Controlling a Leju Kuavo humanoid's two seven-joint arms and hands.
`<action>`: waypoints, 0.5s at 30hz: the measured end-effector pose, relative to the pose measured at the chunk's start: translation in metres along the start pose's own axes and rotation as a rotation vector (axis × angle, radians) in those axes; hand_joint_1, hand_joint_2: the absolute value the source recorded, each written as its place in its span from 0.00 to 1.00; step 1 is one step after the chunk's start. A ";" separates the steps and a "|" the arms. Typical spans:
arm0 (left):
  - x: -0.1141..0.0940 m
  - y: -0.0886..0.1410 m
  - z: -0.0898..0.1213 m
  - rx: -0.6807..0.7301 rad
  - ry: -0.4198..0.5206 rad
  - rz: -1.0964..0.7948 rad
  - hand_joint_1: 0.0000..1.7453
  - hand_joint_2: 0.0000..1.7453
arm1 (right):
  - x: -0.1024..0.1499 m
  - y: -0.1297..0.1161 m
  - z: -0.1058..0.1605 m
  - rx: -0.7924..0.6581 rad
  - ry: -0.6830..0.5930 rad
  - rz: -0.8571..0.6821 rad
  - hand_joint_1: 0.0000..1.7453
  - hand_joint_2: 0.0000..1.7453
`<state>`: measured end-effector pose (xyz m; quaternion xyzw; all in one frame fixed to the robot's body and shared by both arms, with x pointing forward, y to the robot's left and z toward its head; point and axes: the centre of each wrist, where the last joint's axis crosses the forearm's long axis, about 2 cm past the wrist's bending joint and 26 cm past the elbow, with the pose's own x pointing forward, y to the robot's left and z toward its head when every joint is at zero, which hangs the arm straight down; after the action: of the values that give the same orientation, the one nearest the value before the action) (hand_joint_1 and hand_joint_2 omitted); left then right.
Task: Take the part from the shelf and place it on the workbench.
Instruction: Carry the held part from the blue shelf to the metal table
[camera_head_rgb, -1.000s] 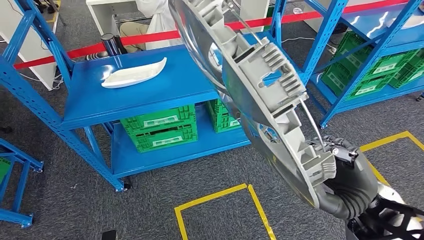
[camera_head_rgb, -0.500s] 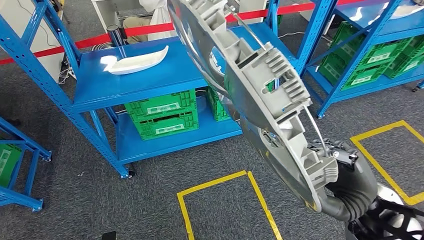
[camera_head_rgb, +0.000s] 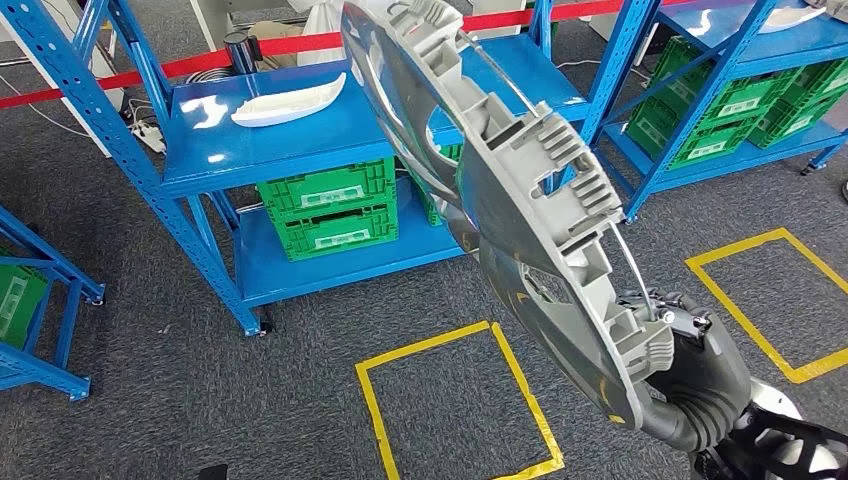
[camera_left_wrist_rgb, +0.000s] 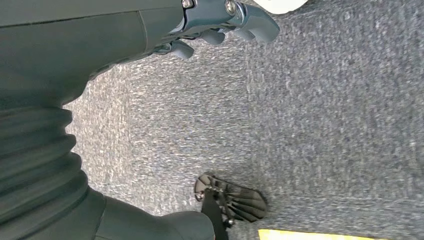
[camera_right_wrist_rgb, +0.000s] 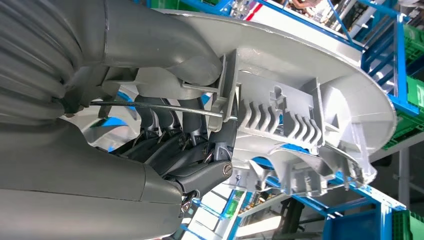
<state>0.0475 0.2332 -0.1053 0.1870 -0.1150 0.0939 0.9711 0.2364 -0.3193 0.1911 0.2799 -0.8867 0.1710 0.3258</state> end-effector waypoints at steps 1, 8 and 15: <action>0.000 0.000 0.000 -0.001 0.000 0.000 0.00 1.00 | 0.000 0.000 0.000 0.001 -0.001 0.001 1.00 1.00; 0.000 0.000 0.000 -0.006 -0.036 -0.031 0.00 1.00 | 0.009 0.003 0.010 -0.007 -0.019 0.010 1.00 1.00; 0.000 0.001 0.000 -0.004 -0.036 -0.043 0.00 1.00 | 0.014 0.007 0.015 -0.005 -0.015 0.031 1.00 1.00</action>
<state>0.0477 0.2341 -0.1054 0.1893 -0.1284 0.0697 0.9710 0.2157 -0.3264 0.1886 0.2667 -0.8937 0.1717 0.3174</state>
